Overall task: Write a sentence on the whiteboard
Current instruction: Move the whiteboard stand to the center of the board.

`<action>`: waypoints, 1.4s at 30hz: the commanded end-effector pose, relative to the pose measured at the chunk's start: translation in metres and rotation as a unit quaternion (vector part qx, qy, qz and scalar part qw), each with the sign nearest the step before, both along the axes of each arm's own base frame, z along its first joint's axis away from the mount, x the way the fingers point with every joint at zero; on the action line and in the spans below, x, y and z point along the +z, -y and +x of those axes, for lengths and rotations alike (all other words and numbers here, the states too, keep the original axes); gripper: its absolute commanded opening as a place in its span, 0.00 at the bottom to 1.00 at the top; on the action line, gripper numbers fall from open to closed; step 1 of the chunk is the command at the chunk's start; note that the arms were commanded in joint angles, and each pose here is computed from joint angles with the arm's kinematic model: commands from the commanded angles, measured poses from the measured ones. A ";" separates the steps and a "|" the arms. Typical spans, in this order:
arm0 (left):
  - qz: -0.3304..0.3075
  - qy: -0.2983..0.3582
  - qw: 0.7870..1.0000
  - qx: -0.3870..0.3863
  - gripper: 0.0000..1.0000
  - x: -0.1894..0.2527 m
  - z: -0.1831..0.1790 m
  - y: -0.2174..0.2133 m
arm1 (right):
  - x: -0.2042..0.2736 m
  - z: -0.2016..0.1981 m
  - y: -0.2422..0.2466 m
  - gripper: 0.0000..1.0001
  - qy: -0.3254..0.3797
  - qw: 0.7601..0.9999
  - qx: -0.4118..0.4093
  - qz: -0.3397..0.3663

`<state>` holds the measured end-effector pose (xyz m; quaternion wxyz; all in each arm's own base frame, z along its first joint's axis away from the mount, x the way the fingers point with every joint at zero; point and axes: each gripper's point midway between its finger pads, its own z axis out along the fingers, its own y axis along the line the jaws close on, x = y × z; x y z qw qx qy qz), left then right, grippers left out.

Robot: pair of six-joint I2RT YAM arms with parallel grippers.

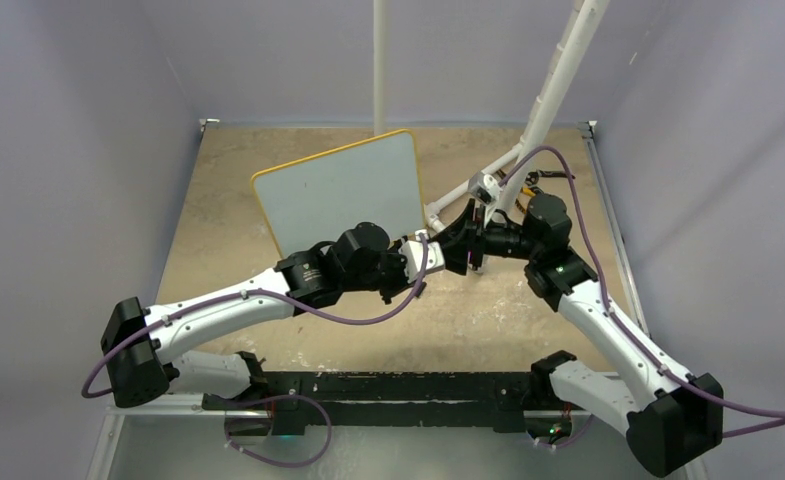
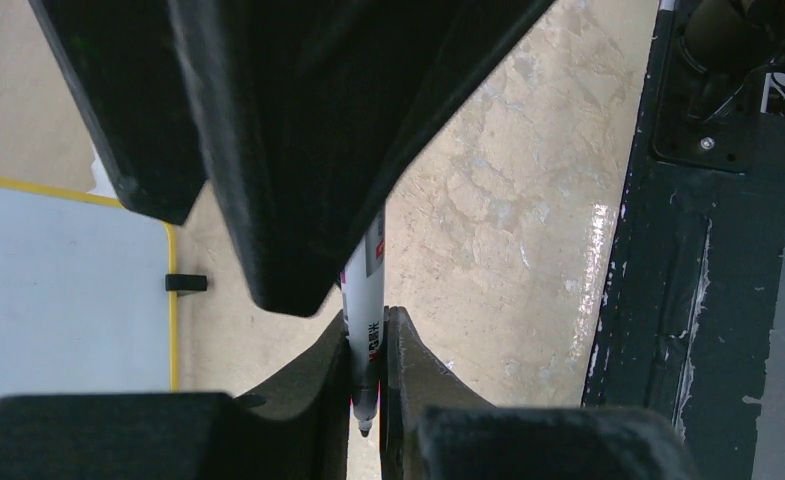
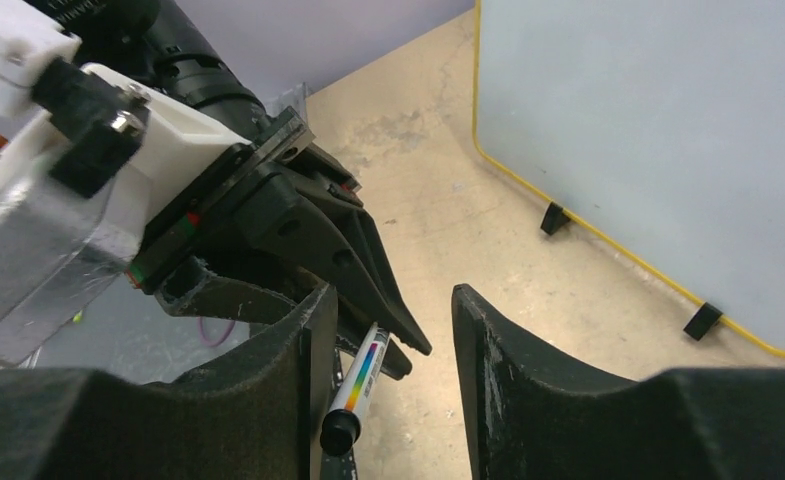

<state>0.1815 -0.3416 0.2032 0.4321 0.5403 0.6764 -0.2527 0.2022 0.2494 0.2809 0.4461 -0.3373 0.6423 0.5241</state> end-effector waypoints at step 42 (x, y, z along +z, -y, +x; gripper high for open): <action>-0.129 -0.090 0.870 0.467 0.56 -0.007 0.054 -0.104 | 0.013 0.054 0.014 0.00 0.100 0.976 -0.195 0.015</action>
